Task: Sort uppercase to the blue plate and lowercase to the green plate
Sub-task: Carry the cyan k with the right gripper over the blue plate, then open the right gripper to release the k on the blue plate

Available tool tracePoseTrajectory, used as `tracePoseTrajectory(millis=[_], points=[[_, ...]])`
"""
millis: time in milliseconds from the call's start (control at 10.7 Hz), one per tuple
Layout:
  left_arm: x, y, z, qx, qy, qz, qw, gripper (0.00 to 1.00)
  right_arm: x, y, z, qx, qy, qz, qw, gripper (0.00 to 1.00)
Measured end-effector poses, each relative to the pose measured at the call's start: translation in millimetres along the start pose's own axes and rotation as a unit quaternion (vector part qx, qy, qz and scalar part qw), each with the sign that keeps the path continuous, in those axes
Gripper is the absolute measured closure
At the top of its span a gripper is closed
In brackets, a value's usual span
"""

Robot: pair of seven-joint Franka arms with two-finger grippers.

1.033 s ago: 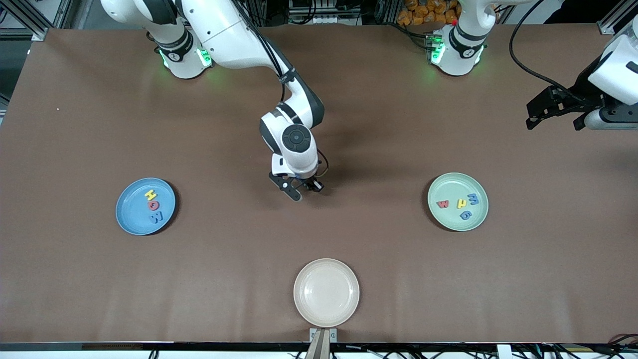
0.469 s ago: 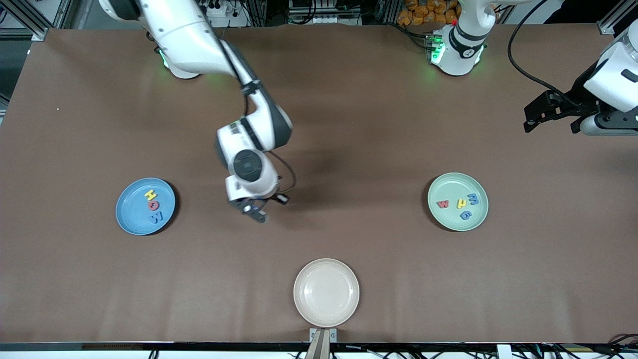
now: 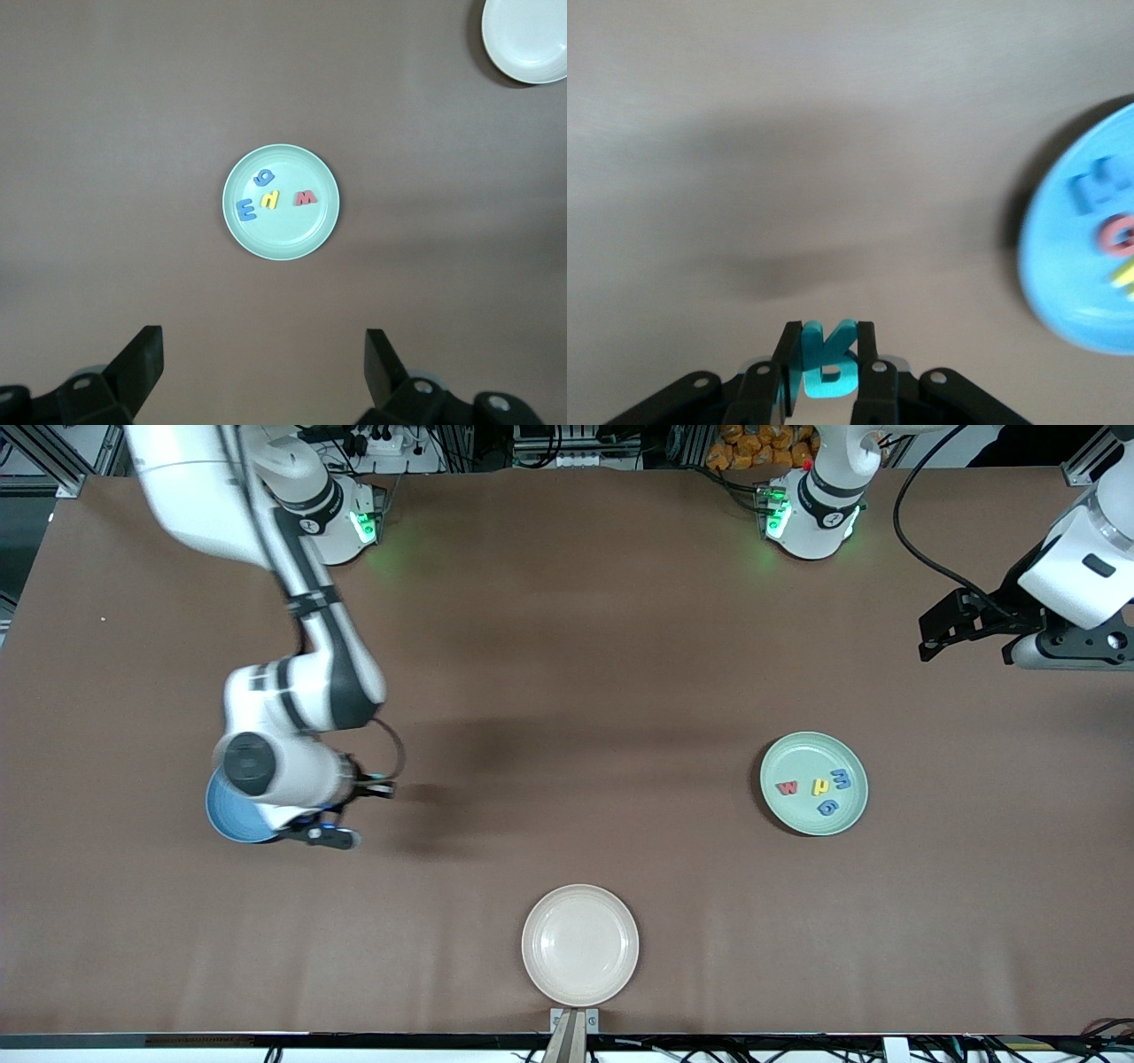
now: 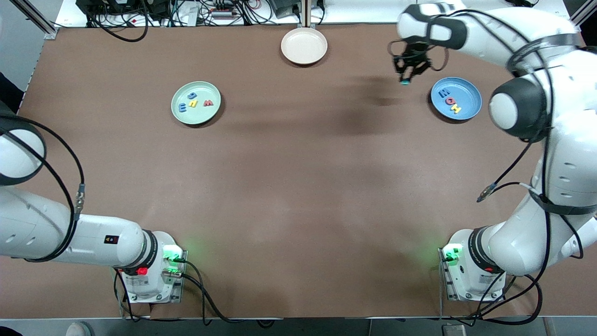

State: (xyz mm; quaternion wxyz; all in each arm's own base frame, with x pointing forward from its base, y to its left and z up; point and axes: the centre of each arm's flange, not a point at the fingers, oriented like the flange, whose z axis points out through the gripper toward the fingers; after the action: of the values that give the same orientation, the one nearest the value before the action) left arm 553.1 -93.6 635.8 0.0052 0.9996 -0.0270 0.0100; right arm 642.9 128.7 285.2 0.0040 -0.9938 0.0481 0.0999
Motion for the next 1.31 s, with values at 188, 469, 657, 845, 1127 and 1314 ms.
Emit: tracePoseTrajectory(millis=[188, 469, 657, 845, 1127, 1314], points=[[1, 1, 2, 0.0, -0.002, 0.001, 1.0, 0.0, 5, 61, -2, -0.005, -0.006, -0.061, 0.998, 0.71], [1, 5, 2, 0.0, -0.002, 0.004, 1.0, 0.0, 4, 113, 4, -0.012, -0.027, -0.106, 0.994, 0.71], [1, 6, 2, 0.0, -0.002, 0.005, 1.0, 0.0, 3, 136, 10, -0.019, -0.035, -0.12, 0.992, 0.71], [1, 6, 2, 0.0, -0.002, 0.005, 1.0, 0.0, 3, 143, 10, -0.025, -0.035, -0.124, 0.991, 0.71], [1, 5, 2, 0.0, -0.002, 0.005, 1.0, 0.0, 2, 145, 2, -0.024, -0.029, -0.125, 0.992, 0.33], [1, 3, 2, 0.0, -0.002, 0.002, 1.0, 0.0, -6, 145, -18, -0.021, -0.017, -0.127, 0.992, 0.09]])
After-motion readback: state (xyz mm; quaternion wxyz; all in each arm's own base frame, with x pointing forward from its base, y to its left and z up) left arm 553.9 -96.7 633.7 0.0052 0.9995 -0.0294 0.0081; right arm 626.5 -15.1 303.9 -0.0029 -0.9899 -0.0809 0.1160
